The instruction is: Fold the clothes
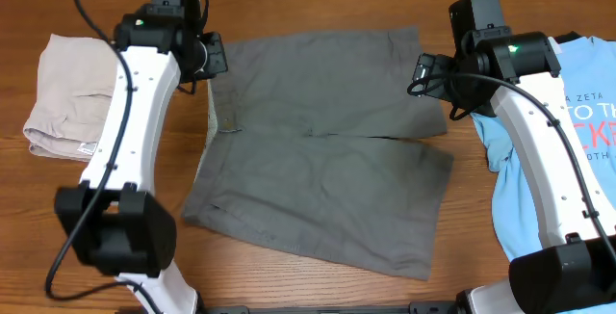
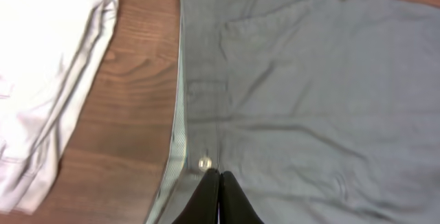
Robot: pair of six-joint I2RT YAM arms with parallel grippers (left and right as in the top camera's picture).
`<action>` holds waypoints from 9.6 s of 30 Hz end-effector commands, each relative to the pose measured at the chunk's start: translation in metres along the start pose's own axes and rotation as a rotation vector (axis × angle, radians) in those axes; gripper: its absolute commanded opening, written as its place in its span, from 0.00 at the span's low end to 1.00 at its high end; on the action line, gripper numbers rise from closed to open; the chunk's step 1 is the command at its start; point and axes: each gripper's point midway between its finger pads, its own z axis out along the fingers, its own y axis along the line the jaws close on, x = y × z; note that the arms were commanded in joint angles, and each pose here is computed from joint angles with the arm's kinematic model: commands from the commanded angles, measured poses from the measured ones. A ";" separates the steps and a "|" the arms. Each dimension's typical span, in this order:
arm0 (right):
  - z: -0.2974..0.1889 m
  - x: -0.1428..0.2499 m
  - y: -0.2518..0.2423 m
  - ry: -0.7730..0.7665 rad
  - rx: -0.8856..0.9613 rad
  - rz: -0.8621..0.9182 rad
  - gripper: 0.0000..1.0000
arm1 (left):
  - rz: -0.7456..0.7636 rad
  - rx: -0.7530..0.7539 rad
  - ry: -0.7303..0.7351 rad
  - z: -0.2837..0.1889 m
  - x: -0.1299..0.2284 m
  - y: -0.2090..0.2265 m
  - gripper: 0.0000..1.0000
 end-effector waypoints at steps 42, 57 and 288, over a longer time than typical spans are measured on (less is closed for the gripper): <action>-0.005 -0.006 0.000 -0.022 -0.002 0.005 1.00 | 0.025 0.063 0.006 0.243 -0.007 -0.024 0.04; -0.005 -0.006 0.000 -0.022 -0.002 0.005 1.00 | 0.031 0.123 -0.168 -0.122 -0.035 -0.029 0.38; -0.065 -0.031 0.060 -0.131 -0.329 0.230 0.04 | -0.370 0.086 -0.107 -0.077 0.070 0.075 0.08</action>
